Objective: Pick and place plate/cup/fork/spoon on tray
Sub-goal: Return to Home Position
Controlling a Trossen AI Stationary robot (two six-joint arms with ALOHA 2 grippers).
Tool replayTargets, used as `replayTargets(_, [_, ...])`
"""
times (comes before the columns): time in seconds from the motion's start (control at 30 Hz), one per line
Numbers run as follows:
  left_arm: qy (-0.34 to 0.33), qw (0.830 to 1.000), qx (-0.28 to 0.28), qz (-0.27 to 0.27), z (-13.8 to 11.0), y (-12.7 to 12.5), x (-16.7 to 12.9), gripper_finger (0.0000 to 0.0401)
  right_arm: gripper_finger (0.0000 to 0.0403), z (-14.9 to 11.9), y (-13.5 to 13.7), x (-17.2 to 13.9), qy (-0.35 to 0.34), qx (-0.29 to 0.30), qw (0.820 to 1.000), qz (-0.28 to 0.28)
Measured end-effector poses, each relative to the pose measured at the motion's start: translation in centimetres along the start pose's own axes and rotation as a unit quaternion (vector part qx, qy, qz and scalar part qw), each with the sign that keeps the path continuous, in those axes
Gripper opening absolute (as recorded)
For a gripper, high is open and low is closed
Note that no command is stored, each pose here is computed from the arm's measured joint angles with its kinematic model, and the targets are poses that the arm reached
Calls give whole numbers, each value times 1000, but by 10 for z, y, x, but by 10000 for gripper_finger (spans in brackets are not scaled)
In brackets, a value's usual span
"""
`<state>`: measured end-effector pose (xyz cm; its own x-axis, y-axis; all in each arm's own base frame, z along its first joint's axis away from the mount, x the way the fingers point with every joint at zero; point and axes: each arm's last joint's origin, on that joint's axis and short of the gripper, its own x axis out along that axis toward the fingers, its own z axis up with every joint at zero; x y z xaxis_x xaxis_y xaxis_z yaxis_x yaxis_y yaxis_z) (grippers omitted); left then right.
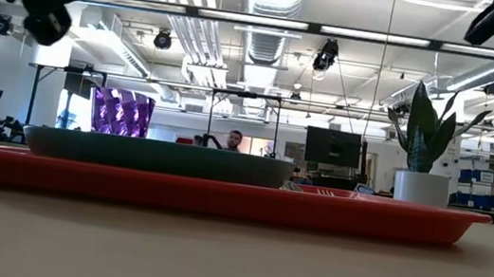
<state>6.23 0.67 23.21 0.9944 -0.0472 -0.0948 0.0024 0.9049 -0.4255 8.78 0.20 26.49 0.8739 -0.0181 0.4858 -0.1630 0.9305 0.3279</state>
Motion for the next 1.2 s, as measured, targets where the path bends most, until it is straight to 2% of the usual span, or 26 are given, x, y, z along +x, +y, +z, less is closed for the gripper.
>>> replayTargets(0.1, [-77,997,18,-12,-5,8,15,79,8,-4,-2,-5,0,7,1000,-5])
replayTargets(0.17, [-103,995,13,-12,-11,14,22,79,8,-5,-3,-7,2,11,1000,-12])
replayTargets(0.33, [-91,995,-9,28,-29,26,31,60,8,-10,-5,-7,23,23,999,-24])
replayTargets(0.47, [-117,992,31,37,-24,25,30,40,8,-13,-6,-8,30,18,999,-32])
replayTargets(0.6, [-130,987,59,79,-20,26,28,30,8,-17,-10,-9,45,13,996,-74])
replayTargets(0.67, [-126,986,63,91,-21,27,28,30,8,-19,-11,-9,52,15,996,-77])
replayTargets(0.8, [-110,988,58,97,-25,29,29,29,8,-26,-11,-10,77,46,995,-49])
replayTargets(1.0, [-109,988,49,97,-25,29,29,29,8,-56,-21,-19,107,82,990,-47])
replayTargets(1.2, [-116,988,38,92,-21,26,27,29,8,-59,-17,-22,116,116,985,50])
